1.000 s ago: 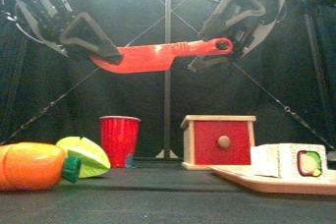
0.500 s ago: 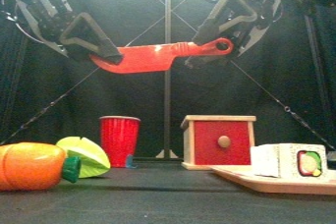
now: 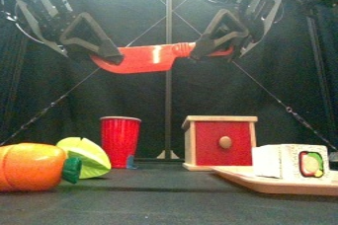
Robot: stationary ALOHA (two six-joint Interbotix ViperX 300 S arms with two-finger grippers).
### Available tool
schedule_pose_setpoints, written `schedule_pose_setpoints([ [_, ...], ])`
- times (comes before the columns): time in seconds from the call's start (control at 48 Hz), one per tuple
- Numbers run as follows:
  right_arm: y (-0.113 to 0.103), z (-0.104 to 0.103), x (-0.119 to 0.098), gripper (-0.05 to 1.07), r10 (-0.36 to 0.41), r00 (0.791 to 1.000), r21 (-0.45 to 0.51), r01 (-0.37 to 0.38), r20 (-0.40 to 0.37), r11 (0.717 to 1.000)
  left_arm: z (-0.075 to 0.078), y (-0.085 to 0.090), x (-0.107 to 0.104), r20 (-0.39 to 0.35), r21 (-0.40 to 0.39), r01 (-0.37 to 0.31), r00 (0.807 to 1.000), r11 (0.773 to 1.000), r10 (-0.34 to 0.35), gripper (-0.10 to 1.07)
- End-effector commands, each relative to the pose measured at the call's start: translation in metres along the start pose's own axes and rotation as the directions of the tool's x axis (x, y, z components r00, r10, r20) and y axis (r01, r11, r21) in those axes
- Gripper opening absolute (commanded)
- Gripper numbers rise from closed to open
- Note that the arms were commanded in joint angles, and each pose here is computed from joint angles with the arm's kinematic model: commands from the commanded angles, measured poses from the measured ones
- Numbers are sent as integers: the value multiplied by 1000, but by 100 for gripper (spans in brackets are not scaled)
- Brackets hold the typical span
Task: Grab knife handle
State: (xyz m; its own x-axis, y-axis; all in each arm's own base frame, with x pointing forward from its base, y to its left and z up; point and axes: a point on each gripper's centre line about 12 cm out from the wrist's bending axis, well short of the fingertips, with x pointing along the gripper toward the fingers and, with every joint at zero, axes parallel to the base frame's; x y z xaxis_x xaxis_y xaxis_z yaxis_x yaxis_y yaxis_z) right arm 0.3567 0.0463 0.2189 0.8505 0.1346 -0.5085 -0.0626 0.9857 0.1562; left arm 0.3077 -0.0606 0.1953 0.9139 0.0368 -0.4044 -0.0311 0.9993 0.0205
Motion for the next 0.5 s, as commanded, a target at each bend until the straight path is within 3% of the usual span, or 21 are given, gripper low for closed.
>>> schedule_pose_setpoints([
  [0.0, 2, 12, -6, 39, 9, 999, 0, -9, 36, 1000, 15, 2, 0, 50, -9, -15, 999, 1000, 16, 22],
  [0.125, 2, 9, -7, 39, 8, 1000, -1, -8, 30, 1000, 14, 4, -1, 56, -10, -26, 998, 1000, 26, 35],
  [0.375, 1, 8, -7, 39, 6, 1000, 1, -7, 29, 1000, 15, 6, -2, 64, -23, -39, 997, 999, 41, 75],
  [0.479, 1, 7, -7, 39, 4, 1000, 1, -4, 26, 1000, 18, 10, -4, 89, -36, -68, 994, 997, 71, 80],
])
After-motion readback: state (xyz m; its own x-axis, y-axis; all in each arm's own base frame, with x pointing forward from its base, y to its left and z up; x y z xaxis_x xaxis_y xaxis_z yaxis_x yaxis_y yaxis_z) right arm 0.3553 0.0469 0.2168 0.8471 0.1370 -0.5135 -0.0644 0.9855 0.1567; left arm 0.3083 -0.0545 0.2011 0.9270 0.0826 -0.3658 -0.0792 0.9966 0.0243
